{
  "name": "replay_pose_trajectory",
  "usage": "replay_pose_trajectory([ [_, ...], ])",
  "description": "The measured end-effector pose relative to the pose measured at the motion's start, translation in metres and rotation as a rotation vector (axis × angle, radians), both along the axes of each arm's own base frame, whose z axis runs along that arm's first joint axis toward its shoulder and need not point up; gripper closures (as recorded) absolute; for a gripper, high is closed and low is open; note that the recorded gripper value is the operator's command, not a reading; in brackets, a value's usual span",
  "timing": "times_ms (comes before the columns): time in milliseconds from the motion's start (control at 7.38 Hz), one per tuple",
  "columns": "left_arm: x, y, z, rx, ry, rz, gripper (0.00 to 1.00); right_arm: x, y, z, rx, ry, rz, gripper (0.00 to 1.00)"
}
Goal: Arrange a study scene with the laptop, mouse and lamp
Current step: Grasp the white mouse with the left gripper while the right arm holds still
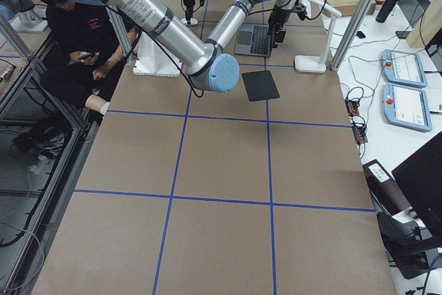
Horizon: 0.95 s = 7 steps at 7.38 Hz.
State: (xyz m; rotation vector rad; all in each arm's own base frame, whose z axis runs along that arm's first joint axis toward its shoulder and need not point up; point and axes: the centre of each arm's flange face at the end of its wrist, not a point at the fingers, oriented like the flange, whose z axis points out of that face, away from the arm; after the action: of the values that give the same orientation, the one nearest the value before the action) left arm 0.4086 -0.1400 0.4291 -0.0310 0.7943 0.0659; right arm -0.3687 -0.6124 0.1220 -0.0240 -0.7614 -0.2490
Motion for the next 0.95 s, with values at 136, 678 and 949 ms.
replay_pose_trajectory([
  [136, 0.0003, 0.0003, -0.0003, -0.01, 0.015, -0.003, 0.17, 0.0002, 0.0, -0.0003, 0.001, 0.001, 0.001, 0.0],
  [678, -0.0073, 0.0003, 0.0024, -0.05, 0.019, -0.006, 0.17, 0.0006, 0.0001, -0.0014, 0.004, 0.002, 0.003, 0.0],
  [949, -0.0066, 0.0001, 0.006, -0.054, 0.012, -0.006, 0.17, 0.0011, -0.0004, -0.0019, 0.011, 0.007, 0.007, 0.0],
])
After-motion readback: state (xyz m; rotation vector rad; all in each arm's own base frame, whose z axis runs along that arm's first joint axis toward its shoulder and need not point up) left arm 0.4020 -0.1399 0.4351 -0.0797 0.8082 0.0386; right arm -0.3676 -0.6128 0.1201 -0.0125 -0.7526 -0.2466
